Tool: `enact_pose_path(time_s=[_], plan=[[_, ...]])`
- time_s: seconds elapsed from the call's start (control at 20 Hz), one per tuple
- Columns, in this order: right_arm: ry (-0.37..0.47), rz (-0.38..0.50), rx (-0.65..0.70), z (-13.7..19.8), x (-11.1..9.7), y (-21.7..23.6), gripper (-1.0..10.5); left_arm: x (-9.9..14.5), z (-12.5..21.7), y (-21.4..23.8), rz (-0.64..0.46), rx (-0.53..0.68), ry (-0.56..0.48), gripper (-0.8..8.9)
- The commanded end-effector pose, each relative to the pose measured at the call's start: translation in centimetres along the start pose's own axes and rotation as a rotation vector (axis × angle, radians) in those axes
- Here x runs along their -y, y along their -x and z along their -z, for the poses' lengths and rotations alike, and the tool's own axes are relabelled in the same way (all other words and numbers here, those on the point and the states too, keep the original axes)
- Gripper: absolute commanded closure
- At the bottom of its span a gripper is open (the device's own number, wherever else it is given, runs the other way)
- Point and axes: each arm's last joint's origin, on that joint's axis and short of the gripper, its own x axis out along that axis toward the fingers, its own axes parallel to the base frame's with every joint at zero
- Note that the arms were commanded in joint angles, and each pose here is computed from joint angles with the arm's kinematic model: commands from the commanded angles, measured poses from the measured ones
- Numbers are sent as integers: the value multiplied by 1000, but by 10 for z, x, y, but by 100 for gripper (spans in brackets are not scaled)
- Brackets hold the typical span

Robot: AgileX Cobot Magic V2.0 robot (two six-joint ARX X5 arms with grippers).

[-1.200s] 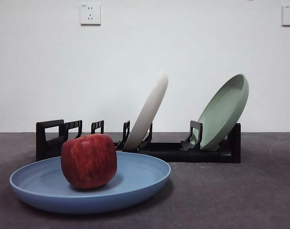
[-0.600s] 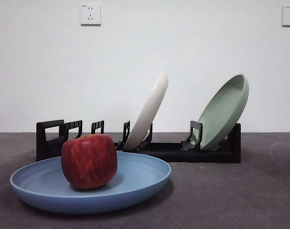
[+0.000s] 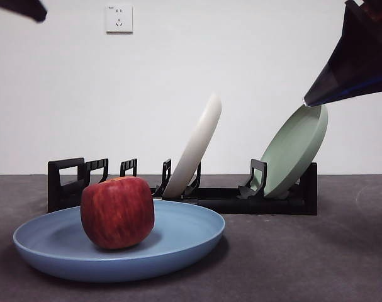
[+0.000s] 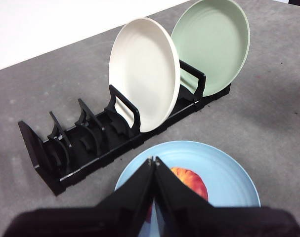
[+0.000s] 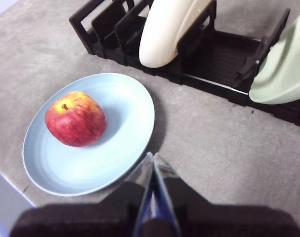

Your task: Take the blue plate from the plate rack,put the plate on the table,take the apple from the table,put the apple in the plate

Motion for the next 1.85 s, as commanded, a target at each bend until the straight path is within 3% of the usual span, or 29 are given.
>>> enact_pose_path(time_s=[0.05,0.7,0.85,1.05,1.25,1.45,1.85], plan=[[-18,-1,13,0,0,0,963,-1,-2,1,-4,25,25,816],[-27,1,10,1,0,0,963,0,1,0,-3,-2,15,816],[-27,0,9,1,0,0,963,-12,0,12,-52,39,-7,816],[-27,4,10,1,0,0,963,-34,3,28,-141,144,123,816],[-27,4,10,1,0,0,963,-48,38,24,-289,255,175,816],[-27,3,9,1,0,0,963,-62,80,9,-355,320,200,816],[-27,4,9,1,0,0,963,-73,124,-3,-462,267,208,816]])
